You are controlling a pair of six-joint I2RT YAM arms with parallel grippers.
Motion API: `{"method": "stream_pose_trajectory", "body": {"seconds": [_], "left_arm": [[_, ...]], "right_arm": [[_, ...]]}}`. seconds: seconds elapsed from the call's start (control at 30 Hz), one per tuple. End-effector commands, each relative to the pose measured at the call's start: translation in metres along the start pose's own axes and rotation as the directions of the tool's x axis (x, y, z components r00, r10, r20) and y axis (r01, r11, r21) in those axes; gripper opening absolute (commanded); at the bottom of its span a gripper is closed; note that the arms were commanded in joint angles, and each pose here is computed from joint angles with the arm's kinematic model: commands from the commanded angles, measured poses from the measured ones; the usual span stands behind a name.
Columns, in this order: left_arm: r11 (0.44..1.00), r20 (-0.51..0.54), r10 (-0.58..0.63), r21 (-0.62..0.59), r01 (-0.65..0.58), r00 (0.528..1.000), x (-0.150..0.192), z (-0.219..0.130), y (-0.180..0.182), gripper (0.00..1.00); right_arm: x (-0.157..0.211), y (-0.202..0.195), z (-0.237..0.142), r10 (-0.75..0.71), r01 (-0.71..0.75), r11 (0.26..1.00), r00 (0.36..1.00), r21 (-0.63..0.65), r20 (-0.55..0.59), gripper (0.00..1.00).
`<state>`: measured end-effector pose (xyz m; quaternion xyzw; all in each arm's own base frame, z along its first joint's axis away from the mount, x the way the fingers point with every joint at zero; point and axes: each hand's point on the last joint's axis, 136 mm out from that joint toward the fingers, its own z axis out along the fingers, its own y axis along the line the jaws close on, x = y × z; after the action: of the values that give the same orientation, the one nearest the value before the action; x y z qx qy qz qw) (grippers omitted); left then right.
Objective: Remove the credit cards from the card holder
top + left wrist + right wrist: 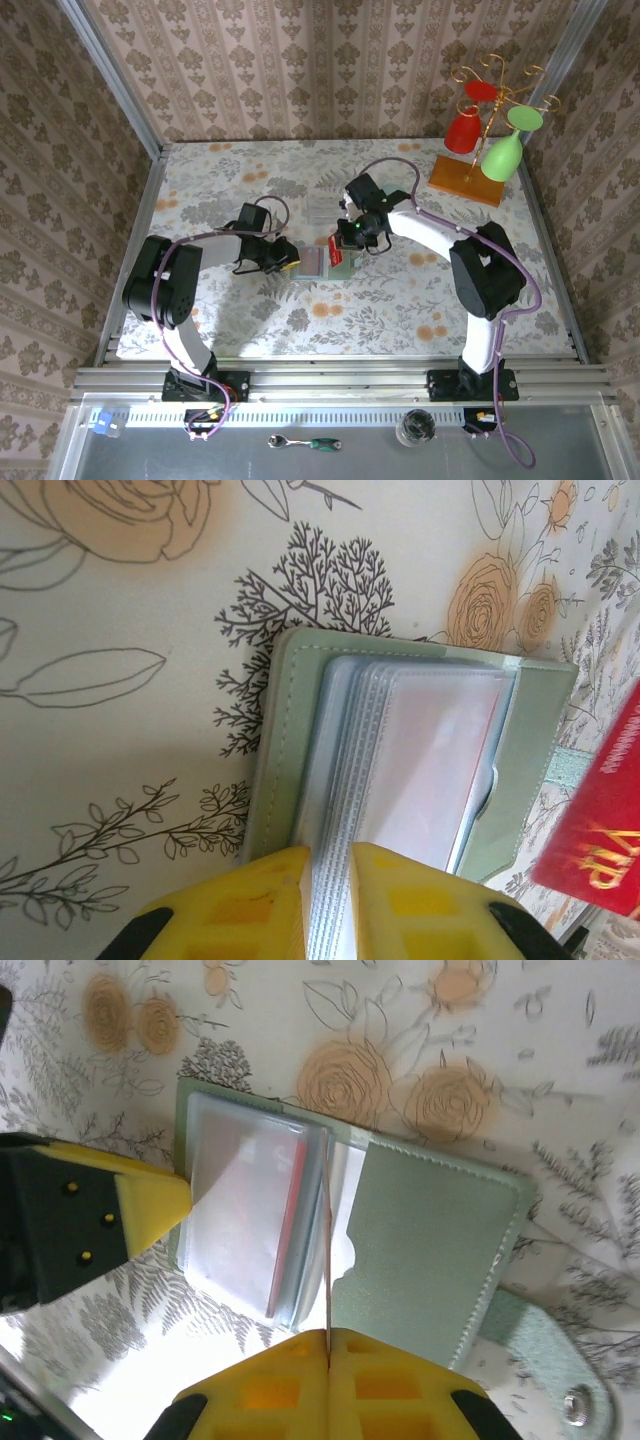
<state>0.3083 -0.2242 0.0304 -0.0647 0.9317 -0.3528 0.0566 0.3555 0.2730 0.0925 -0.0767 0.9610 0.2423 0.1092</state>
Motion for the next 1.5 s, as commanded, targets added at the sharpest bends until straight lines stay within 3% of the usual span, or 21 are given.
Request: {"method": "stream_pose_trajectory", "body": {"seconds": [0.0,0.2,0.4,0.5,0.6,0.8,1.13,1.47], "left_arm": [[1.000,-0.008,-0.015,-0.005,0.015,1.000,0.005,-0.002,0.001,0.18],[1.000,0.028,-0.010,0.016,0.009,1.000,-0.003,-0.009,-0.006,0.21],[1.000,0.053,-0.010,0.028,0.009,0.999,-0.009,-0.018,-0.010,0.23],[1.000,0.062,-0.017,0.026,0.015,0.998,-0.011,-0.023,-0.009,0.23],[0.999,0.074,-0.024,0.026,0.022,0.997,-0.013,-0.028,-0.007,0.23],[0.999,0.094,-0.031,0.030,0.028,0.995,-0.015,-0.036,-0.004,0.26],[0.998,0.095,-0.055,0.034,0.052,0.994,-0.011,-0.035,0.001,0.29],[0.998,0.090,-0.066,0.026,0.064,0.994,-0.007,-0.035,0.006,0.29]], "right_arm": [[0.001,-0.016,-0.020,-0.200,0.205,0.971,0.978,0.122,-0.054,0.04],[-0.015,-0.030,-0.030,-0.512,0.526,0.821,0.851,0.224,-0.119,0.02],[-0.037,-0.027,-0.034,-0.763,0.781,0.586,0.621,0.216,-0.180,0.00],[-0.051,-0.024,-0.034,-0.827,0.848,0.485,0.524,0.216,-0.203,0.00],[-0.065,-0.020,-0.032,-0.856,0.879,0.433,0.470,0.198,-0.216,0.00],[-0.091,-0.006,-0.025,-0.885,0.906,0.392,0.419,0.161,-0.205,0.00],[-0.131,0.005,-0.009,-0.901,0.910,0.383,0.406,0.161,-0.153,0.00],[-0.131,-0.007,0.013,-0.915,0.934,0.341,0.356,0.110,-0.188,0.00]]}}
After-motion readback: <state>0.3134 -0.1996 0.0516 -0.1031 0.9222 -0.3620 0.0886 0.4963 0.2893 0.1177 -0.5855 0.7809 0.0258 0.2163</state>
